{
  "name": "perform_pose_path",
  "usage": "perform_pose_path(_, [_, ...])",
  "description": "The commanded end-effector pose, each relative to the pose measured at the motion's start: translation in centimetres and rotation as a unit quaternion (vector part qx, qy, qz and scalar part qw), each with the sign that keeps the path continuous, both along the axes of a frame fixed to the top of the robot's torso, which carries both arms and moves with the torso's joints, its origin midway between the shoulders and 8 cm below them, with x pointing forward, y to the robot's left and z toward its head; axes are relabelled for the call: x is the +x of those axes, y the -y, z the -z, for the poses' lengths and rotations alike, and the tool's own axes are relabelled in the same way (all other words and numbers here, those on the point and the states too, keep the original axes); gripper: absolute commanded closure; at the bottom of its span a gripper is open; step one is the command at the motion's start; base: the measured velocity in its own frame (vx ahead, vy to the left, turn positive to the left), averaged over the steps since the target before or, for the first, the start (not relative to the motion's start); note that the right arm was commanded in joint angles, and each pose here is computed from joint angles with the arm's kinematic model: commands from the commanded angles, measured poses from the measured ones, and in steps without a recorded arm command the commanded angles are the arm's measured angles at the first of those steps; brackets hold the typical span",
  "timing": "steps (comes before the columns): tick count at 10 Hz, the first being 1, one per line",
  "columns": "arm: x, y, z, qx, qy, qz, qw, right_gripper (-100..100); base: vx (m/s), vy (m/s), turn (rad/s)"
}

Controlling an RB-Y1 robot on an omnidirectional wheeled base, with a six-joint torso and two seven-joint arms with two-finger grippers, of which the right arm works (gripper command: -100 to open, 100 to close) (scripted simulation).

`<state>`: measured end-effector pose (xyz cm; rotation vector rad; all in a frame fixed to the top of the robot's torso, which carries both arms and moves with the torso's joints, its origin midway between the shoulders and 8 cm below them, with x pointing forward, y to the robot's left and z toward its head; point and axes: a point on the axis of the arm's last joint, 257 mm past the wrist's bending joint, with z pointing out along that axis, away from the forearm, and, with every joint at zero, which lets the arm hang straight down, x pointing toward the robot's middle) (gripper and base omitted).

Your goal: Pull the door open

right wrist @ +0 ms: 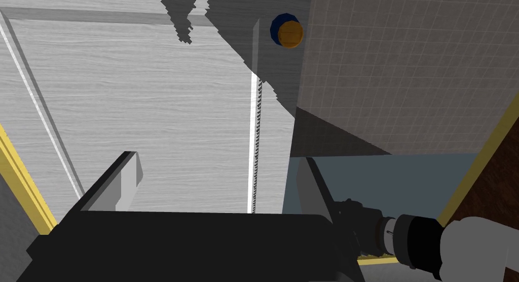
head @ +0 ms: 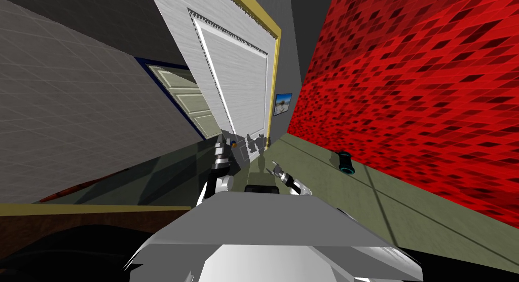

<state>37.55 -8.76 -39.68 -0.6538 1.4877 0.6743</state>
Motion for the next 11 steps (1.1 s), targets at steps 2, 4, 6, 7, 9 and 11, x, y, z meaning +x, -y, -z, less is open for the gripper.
perform_pose_path(2, [-0.01,0.01,0.01,0.000,0.000,0.000,1.0000,-100,0.002,-0.004,-0.007])
perform_pose_path(4, [-0.01,0.01,0.01,0.000,0.000,0.000,1.0000,-100,0.004,0.004,0.014])
perform_pose_path(6, [-0.01,0.01,0.01,0.000,0.000,0.000,1.0000,-100,-0.004,-0.002,-0.007])
perform_pose_path(7, [-0.03,-0.13,-0.11,0.000,0.002,-0.006,1.0000,-100,0.009,0.006,0.021])
perform_pose_path(9, [-0.03,-0.13,-0.11,0.000,0.002,-0.006,1.0000,-100,0.003,0.010,0.025])
perform_pose_path(11, [-0.03,-0.13,-0.11,0.000,0.002,-0.006,1.0000,-100,0.011,0.011,0.036])
